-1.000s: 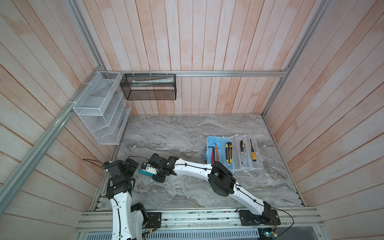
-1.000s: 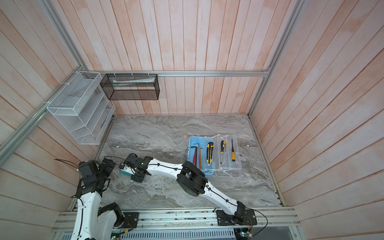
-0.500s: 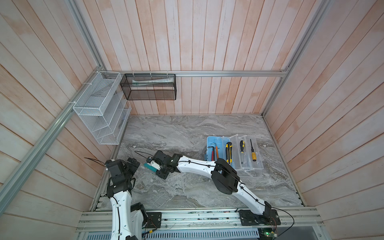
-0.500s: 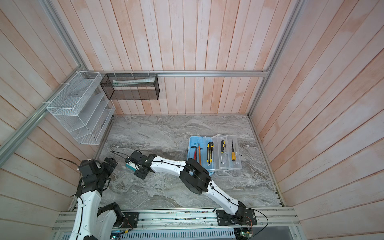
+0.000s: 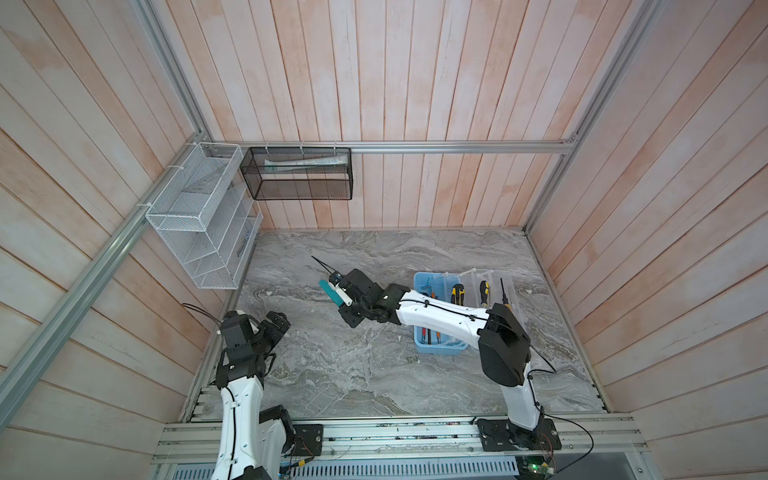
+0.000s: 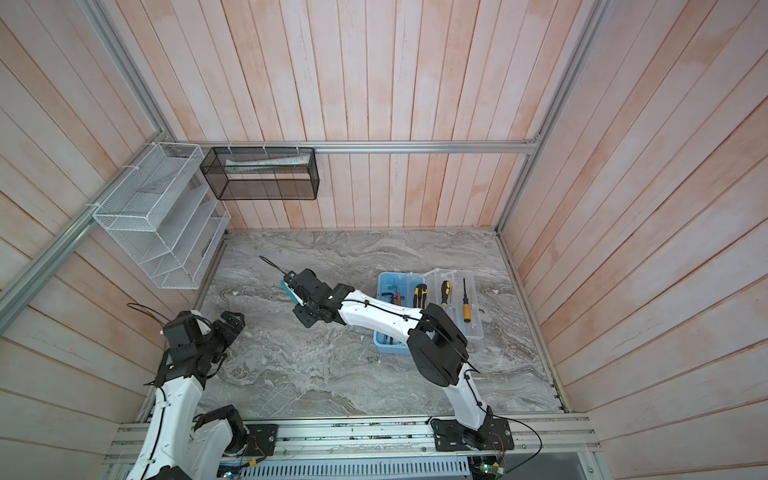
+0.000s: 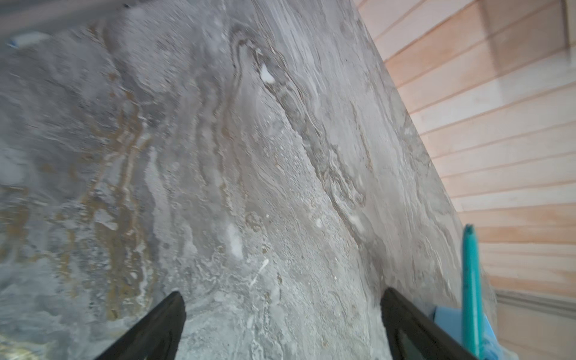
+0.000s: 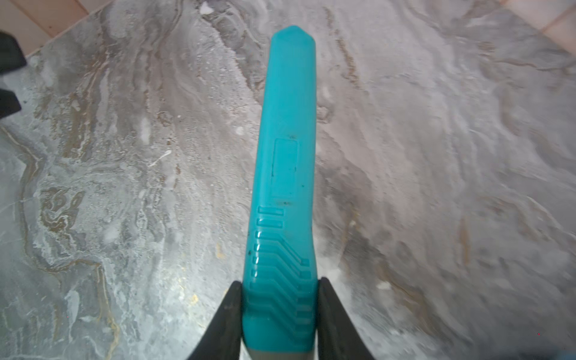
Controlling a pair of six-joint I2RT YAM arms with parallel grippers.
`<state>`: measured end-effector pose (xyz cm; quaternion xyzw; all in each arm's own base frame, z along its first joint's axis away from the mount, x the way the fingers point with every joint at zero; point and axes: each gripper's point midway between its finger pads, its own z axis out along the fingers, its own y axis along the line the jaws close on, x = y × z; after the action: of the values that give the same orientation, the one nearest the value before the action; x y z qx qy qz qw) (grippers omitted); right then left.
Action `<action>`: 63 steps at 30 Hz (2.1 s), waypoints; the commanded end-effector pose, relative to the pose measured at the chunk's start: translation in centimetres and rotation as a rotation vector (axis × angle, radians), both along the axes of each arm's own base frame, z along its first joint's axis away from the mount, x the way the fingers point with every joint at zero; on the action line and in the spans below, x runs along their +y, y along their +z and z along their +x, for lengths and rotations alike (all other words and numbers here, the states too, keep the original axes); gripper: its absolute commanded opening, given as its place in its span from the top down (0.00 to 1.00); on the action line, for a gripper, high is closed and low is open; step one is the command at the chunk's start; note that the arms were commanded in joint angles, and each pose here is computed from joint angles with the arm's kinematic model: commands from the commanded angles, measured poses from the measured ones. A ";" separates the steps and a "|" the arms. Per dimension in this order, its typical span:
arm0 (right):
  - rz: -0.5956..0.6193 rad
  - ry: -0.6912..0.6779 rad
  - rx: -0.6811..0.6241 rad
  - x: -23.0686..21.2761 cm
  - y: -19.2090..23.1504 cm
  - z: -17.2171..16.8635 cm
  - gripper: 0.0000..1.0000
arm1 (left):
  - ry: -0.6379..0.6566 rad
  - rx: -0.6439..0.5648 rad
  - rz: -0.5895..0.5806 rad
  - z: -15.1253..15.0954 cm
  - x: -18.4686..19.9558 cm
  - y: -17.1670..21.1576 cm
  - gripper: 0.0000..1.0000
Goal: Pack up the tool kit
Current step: 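Carry the teal cutter into the lid while the left gripper moves toward the box, then release the teal cutter and raise the right gripper while the left grips the box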
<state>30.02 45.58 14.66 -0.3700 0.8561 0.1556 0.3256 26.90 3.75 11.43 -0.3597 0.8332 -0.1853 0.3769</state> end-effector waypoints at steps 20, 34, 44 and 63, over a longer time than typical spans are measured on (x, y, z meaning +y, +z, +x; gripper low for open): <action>-0.040 -0.875 0.006 -29.3 2.6 0.0 0.98 | -0.653 -0.105 0.099 7.5 -24.2 0.8 0.00; -0.064 -0.995 0.166 -34.3 -2.2 -1.6 0.95 | -0.858 -0.155 -0.003 8.8 -31.9 0.3 0.00; -0.062 -1.024 0.174 -34.9 -2.0 -1.1 0.72 | -0.927 -0.159 0.022 9.1 -34.6 0.2 0.00; 0.033 -0.971 0.062 -34.3 4.1 1.8 0.53 | -0.956 -0.074 0.120 10.2 -37.2 -2.3 0.00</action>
<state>30.65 11.78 15.46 0.0776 0.9527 -0.0064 0.2937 36.58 -33.56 10.44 0.0901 0.8873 -0.3317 0.3074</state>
